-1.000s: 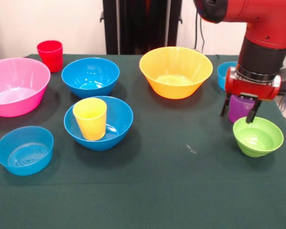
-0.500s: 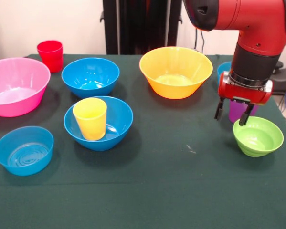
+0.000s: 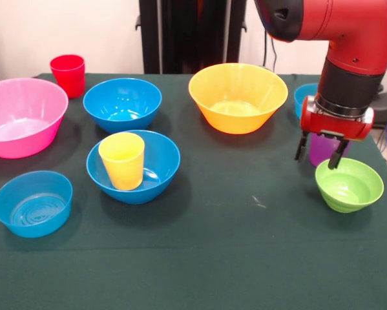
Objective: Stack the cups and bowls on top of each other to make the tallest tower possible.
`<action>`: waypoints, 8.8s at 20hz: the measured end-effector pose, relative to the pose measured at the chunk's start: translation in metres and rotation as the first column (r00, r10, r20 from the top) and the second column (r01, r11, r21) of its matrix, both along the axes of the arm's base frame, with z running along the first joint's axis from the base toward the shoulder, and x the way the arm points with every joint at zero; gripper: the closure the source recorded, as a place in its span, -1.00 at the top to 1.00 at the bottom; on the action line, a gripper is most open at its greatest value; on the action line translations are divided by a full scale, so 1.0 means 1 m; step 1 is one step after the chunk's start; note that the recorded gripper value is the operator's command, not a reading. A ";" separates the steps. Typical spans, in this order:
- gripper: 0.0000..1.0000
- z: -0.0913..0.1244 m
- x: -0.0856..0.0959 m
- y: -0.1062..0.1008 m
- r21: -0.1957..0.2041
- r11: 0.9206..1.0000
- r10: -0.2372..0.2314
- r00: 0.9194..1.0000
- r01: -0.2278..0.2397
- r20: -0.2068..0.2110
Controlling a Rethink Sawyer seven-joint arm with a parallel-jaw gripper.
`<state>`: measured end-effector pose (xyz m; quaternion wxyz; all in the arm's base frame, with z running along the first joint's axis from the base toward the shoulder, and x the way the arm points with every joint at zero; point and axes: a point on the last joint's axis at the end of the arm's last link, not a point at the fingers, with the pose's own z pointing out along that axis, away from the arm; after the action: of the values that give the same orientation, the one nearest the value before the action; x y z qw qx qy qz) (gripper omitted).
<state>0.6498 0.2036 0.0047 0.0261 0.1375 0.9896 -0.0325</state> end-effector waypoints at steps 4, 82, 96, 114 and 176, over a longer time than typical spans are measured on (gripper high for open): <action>1.00 -0.001 -0.001 0.005 0.001 1.000 0.007 1.000 -0.007 0.005; -1.00 -0.031 0.003 0.002 -0.054 0.996 0.080 0.957 -0.068 0.279; -1.00 0.062 0.025 -0.080 0.017 0.994 -0.112 0.964 0.111 0.240; -1.00 0.137 0.014 -0.195 0.095 0.967 -0.254 0.936 0.237 0.242; -1.00 0.126 -0.040 -0.298 0.226 0.974 -0.041 0.983 0.000 0.178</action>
<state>0.6096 -0.0947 0.1308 0.0999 0.1521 0.9790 0.0922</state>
